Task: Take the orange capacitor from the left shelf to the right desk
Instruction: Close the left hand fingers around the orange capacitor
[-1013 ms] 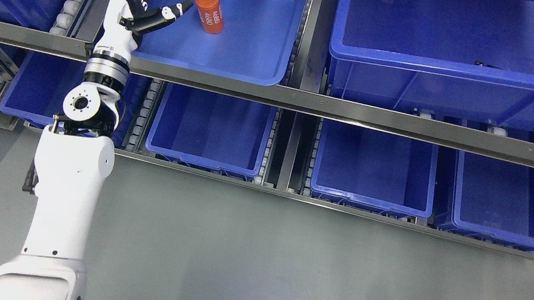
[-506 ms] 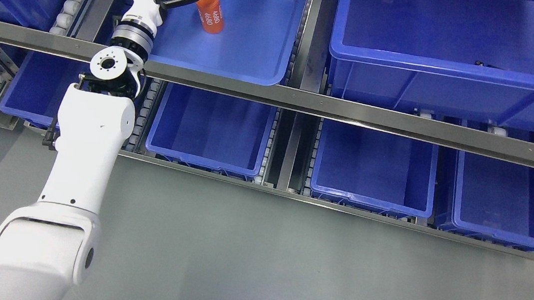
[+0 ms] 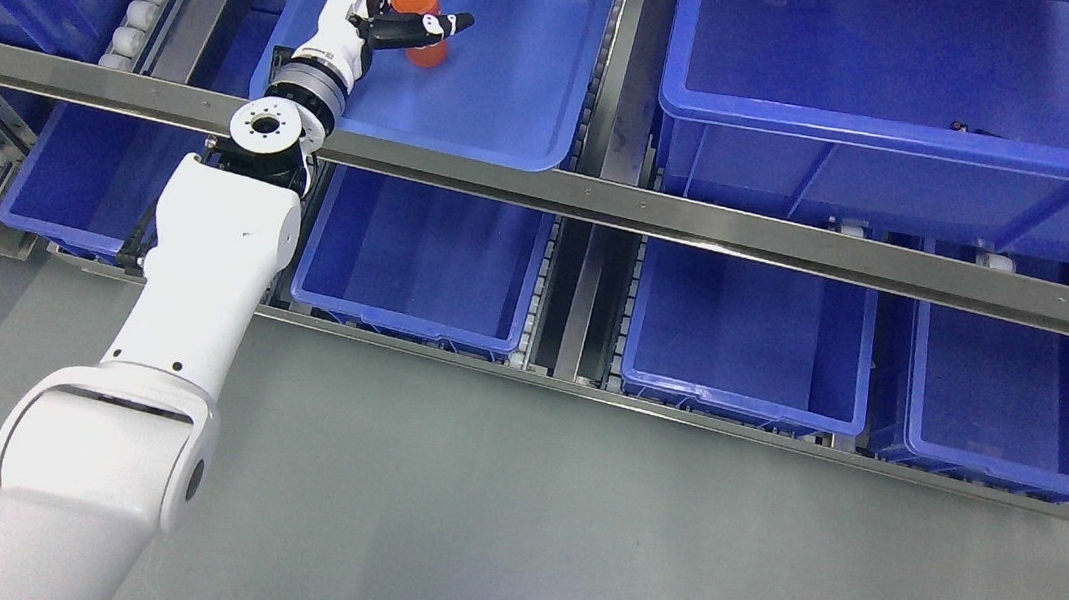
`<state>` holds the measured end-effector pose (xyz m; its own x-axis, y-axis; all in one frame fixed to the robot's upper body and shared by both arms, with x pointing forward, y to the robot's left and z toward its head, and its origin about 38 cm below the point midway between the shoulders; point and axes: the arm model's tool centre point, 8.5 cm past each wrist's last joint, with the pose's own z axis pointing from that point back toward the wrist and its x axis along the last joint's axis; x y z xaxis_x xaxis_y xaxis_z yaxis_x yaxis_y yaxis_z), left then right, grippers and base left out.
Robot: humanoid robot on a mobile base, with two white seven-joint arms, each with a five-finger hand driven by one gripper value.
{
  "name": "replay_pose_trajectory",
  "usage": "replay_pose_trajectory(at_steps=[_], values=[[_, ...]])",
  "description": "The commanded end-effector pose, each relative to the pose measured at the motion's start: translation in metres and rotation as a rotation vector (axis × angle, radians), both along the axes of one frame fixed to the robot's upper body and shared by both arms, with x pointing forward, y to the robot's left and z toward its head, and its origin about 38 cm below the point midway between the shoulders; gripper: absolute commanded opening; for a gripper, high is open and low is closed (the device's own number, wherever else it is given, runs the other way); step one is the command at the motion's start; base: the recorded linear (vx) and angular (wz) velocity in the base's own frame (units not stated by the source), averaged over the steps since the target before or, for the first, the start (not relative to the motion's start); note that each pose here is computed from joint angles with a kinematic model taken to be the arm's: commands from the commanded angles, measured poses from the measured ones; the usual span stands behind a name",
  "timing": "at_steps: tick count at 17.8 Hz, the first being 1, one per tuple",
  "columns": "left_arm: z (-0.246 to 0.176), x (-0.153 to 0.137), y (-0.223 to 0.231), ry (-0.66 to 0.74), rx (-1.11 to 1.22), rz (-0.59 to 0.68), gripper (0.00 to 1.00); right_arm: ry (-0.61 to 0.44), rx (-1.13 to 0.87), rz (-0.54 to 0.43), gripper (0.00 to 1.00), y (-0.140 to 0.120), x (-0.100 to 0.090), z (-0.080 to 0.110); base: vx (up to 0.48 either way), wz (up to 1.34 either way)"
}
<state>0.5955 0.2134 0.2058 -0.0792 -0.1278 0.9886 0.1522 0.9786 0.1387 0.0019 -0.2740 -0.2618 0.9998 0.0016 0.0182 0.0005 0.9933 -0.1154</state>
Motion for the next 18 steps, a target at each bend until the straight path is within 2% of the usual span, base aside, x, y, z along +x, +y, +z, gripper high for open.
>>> replay_pose_trajectory(at_steps=[1, 4, 7, 10, 15, 18], values=[[-0.041, -0.002, 0.007, 0.112, 0.052, 0.013, 1.0, -0.005, -0.018, -0.008, 1.0, -0.011, -0.006, 0.001, 0.0, 0.0], [-0.041, -0.002, 0.006, 0.11, 0.05, 0.011, 0.99, -0.005, -0.018, -0.008, 1.0, -0.011, -0.006, 0.001, 0.0, 0.0], [-0.039, -0.001, 0.008, 0.097, 0.036, 0.017, 0.92, -0.003, -0.018, -0.009, 1.0, -0.011, -0.006, 0.001, 0.0, 0.0], [-0.032, -0.001, 0.008, 0.036, 0.023, 0.013, 0.76, -0.003, -0.018, -0.009, 1.0, -0.011, -0.006, 0.001, 0.0, 0.0], [-0.029, -0.001, 0.015, 0.017, 0.001, 0.029, 0.64, -0.003, -0.018, -0.009, 1.0, -0.011, -0.006, 0.001, 0.0, 0.0], [-0.023, -0.001, 0.019, -0.028, -0.022, 0.039, 0.49, -0.005, -0.018, -0.008, 1.0, -0.011, -0.006, 0.001, 0.0, 0.0]])
